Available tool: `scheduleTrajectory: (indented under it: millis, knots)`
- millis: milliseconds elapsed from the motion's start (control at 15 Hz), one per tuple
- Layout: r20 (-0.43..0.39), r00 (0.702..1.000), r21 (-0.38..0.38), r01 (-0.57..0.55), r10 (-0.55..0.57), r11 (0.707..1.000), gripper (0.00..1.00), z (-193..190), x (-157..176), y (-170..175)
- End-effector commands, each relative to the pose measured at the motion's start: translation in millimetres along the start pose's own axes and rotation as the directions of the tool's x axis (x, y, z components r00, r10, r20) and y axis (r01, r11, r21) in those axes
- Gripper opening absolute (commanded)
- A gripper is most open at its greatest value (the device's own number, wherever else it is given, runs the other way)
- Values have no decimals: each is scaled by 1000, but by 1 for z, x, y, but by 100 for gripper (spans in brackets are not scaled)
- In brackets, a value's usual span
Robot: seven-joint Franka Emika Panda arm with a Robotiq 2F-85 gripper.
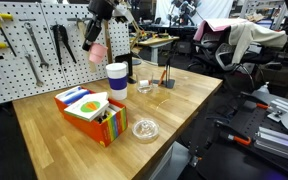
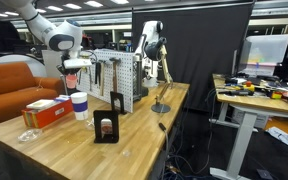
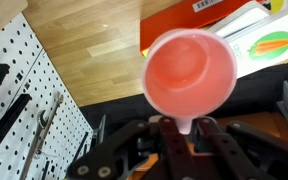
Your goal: Pour the water in the pink cup into the white and blue cup
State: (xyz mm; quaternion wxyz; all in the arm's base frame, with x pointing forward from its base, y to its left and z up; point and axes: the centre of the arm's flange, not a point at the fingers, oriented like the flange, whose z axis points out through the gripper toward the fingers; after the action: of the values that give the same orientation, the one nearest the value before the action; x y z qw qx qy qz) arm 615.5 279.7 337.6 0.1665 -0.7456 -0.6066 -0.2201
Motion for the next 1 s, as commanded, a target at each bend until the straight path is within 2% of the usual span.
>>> scheduleTrajectory:
  millis: [0,600,667,933]
  knots:
    - [-2,1000,-1,-2,2,1000,15,0,-1,0]
    - [-4,1000,-7,-1,1,1000,15,0,0,-2]
    - [-4,1000,-7,-1,1,1000,4,0,0,-2]
    - [-95,992,25,-76,78,997,4,-2,-4,1]
